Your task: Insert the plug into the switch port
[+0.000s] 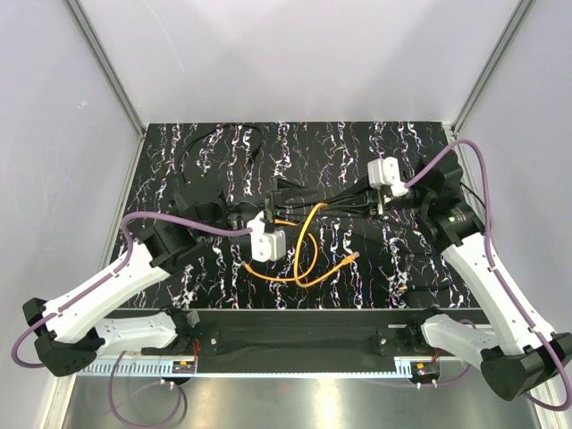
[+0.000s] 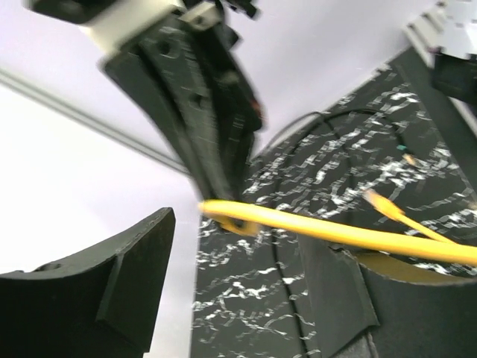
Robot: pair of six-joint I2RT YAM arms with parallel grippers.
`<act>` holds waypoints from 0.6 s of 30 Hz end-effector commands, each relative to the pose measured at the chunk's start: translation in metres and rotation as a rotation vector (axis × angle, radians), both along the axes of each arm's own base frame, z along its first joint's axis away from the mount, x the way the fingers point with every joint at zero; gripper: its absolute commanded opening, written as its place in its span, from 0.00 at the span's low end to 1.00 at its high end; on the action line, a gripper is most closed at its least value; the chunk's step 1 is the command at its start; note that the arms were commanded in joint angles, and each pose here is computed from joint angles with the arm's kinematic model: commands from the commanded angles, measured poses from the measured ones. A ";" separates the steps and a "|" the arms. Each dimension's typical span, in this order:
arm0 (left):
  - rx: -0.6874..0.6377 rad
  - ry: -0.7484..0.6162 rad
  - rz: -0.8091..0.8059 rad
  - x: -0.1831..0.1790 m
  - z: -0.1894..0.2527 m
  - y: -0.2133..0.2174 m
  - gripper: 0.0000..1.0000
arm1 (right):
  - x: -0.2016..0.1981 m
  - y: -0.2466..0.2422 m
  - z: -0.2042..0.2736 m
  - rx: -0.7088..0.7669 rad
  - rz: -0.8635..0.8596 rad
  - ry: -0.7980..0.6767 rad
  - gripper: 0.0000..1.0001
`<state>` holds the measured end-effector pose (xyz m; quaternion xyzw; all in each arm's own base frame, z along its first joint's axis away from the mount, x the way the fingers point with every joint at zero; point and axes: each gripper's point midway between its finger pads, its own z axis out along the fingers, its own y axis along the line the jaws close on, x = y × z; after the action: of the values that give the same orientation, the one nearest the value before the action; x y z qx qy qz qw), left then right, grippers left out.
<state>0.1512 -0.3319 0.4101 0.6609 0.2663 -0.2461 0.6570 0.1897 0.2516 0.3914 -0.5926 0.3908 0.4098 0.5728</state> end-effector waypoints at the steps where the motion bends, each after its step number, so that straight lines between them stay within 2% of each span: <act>1: -0.138 -0.081 0.039 0.004 0.041 0.001 0.69 | -0.005 0.008 -0.003 0.005 0.017 0.009 0.00; 4: -0.161 -0.071 0.022 -0.002 0.046 0.001 0.61 | -0.002 0.015 -0.006 0.011 0.014 0.040 0.00; 5: -0.161 -0.066 0.017 -0.004 0.046 0.000 0.54 | 0.001 0.016 -0.008 0.012 0.007 0.054 0.00; 8: -0.155 -0.051 -0.020 -0.012 0.045 -0.002 0.41 | 0.006 0.019 -0.007 0.020 0.001 0.073 0.00; 9: -0.144 -0.044 -0.029 -0.014 0.042 -0.003 0.30 | 0.008 0.021 -0.003 0.033 0.002 0.061 0.00; 11: -0.124 -0.015 -0.040 -0.015 0.036 -0.005 0.20 | 0.008 0.023 -0.002 0.037 0.007 0.073 0.00; 12: -0.105 0.015 -0.040 -0.015 0.030 -0.007 0.06 | 0.008 0.024 -0.001 0.041 0.006 0.074 0.02; 13: -0.095 0.028 -0.034 -0.014 0.027 -0.007 0.00 | 0.009 0.024 0.001 0.043 -0.003 0.082 0.09; 14: -0.081 0.048 -0.021 -0.011 0.023 -0.007 0.00 | 0.017 0.024 0.001 0.048 -0.052 0.103 0.24; 15: -0.073 0.088 0.032 -0.002 0.021 -0.007 0.00 | 0.022 0.022 0.003 0.043 -0.095 0.136 0.53; 17: -0.003 0.166 0.115 0.011 0.002 -0.005 0.00 | 0.033 0.016 -0.008 -0.006 -0.190 0.188 0.74; 18: 0.064 0.221 0.204 0.024 -0.014 0.000 0.00 | 0.031 0.009 -0.022 -0.070 -0.225 0.240 0.81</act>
<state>0.1534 -0.3380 0.4102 0.6368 0.3166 -0.2650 0.6512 0.2068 0.2714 0.3741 -0.5424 0.4639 0.4372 0.5473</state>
